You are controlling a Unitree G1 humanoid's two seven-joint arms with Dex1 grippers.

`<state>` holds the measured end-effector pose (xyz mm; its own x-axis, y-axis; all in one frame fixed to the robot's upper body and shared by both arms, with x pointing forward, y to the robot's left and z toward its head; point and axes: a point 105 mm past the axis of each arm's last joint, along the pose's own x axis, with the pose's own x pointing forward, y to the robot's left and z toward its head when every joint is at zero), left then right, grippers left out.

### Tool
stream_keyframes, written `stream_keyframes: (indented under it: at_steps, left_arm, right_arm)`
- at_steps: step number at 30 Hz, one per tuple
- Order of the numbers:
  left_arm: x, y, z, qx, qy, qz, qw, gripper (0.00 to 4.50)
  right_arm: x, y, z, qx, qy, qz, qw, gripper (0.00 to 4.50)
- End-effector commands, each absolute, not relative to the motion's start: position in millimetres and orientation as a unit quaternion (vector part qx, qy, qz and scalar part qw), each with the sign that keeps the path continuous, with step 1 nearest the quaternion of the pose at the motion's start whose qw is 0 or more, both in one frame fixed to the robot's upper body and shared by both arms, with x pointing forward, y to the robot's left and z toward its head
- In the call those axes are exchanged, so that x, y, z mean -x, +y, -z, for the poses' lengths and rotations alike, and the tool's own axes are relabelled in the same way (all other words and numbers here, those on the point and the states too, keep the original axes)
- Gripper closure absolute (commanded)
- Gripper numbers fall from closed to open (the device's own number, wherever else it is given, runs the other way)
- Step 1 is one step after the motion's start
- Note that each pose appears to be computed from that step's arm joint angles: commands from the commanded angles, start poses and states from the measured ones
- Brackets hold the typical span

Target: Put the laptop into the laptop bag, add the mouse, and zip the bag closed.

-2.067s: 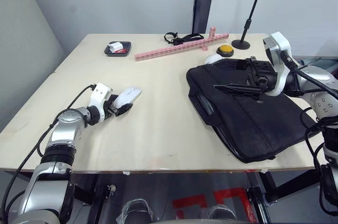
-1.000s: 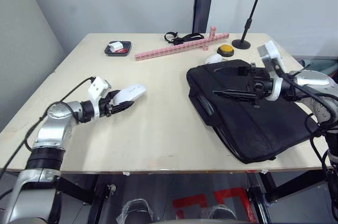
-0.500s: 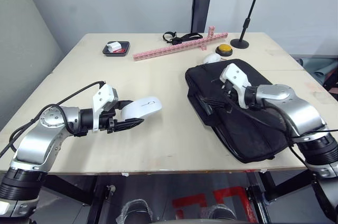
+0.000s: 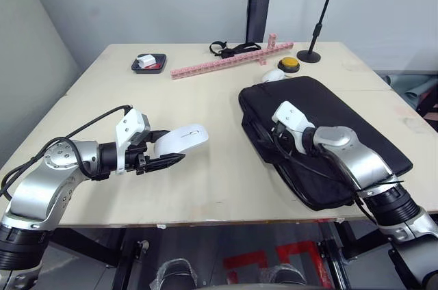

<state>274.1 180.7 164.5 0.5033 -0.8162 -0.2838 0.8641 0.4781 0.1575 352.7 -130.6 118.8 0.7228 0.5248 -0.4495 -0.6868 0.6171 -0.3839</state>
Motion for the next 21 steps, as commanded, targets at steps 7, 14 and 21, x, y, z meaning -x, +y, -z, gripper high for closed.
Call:
stream_keyframes:
  at_steps: [7, 14, 21]
  left_arm:
    - [-272.5, 179.6, -171.5, -0.162, 0.068, 0.493, 0.852, 1.69]
    - [-275.8, 177.8, -174.7, -0.16, 0.061, 0.493, 0.853, 1.69]
    - [-276.0, 175.7, -174.7, -0.158, 0.06, 0.496, 0.852, 1.69]
  right_arm:
    - [-361.3, -145.3, -115.5, 0.285, 0.152, -0.294, 0.9, 0.0]
    - [-360.4, -146.8, -113.6, 0.256, 0.16, -0.285, 0.91, 1.46]
    - [-360.0, -146.4, -114.7, 0.208, 0.173, -0.284, 0.92, 3.54]
